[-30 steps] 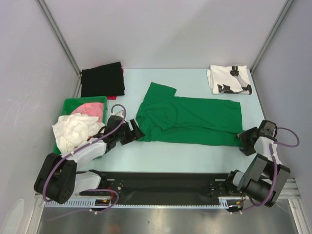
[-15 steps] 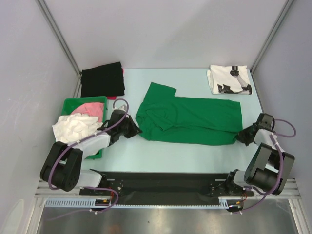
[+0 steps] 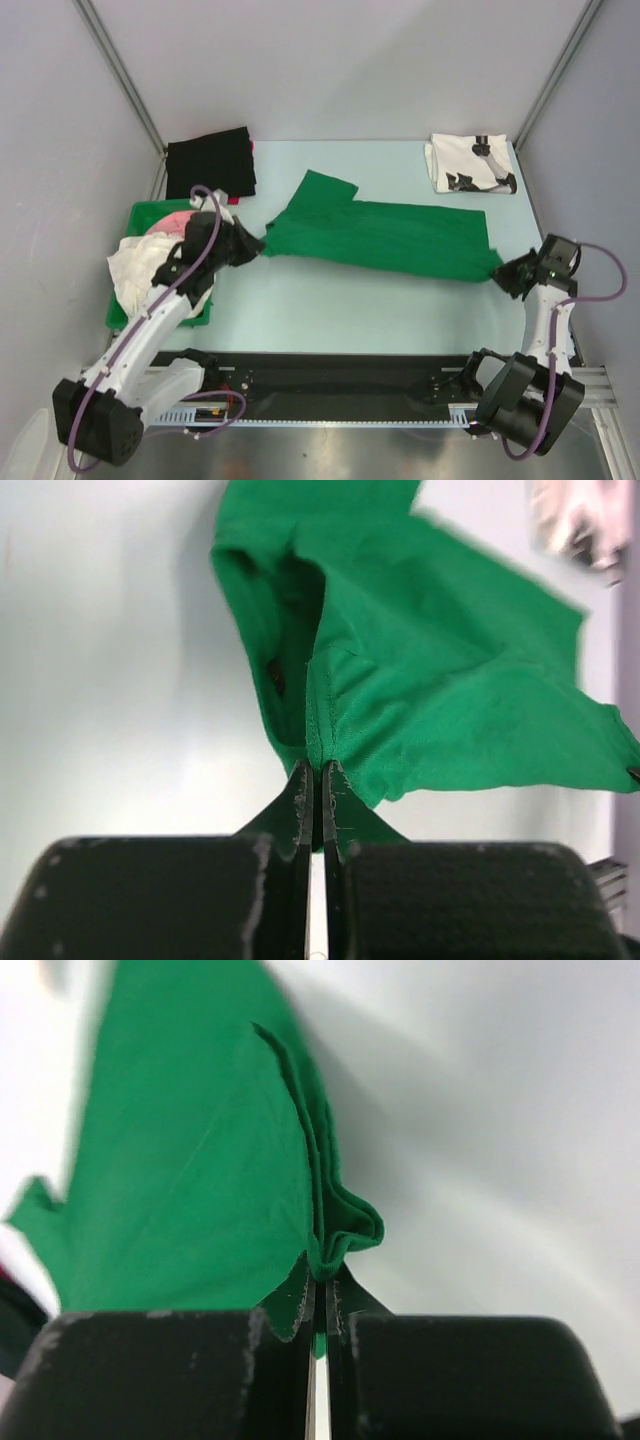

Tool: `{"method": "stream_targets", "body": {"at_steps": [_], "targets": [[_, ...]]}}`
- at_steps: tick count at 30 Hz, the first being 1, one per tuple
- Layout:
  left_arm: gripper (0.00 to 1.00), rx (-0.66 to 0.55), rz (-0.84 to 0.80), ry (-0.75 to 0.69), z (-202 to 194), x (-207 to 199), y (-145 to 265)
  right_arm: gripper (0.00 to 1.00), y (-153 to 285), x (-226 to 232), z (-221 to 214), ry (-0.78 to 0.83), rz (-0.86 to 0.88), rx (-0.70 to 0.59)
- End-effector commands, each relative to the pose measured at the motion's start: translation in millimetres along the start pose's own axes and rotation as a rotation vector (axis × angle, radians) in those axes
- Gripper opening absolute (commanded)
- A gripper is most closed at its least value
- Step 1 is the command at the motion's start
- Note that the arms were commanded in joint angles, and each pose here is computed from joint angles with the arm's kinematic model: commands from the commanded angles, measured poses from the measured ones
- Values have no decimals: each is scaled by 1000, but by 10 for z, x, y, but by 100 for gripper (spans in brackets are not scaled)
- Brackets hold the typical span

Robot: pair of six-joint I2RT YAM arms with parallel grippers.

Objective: Fold and stack the t-shirts
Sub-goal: Fold the tshirt

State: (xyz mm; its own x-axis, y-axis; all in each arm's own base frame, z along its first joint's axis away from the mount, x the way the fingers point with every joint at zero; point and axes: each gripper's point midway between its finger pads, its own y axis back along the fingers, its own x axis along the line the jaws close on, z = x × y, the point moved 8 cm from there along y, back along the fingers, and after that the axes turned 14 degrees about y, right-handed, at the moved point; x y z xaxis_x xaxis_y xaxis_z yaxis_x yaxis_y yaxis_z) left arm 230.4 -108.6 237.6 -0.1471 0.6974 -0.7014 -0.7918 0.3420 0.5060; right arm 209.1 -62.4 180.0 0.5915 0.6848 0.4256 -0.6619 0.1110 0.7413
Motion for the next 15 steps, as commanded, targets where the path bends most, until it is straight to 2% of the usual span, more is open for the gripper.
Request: {"method": "stream_targets", "body": {"at_steps": [1,4,7,12,15], "targets": [[0,81,161,46,-372,499,114,0,-38,-278,-440,-55,-79,127],[4,113,237,109,-663,845,180,0,46,-256,-480,-105,-85,123],[7,110,258,183,-803,982,251,0,112,-227,-492,-167,-86,108],[11,108,250,268,-884,996,349,0,225,-232,-570,-219,-107,121],[11,109,283,295,-901,1011,455,3,268,-287,-668,-229,-137,129]]}}
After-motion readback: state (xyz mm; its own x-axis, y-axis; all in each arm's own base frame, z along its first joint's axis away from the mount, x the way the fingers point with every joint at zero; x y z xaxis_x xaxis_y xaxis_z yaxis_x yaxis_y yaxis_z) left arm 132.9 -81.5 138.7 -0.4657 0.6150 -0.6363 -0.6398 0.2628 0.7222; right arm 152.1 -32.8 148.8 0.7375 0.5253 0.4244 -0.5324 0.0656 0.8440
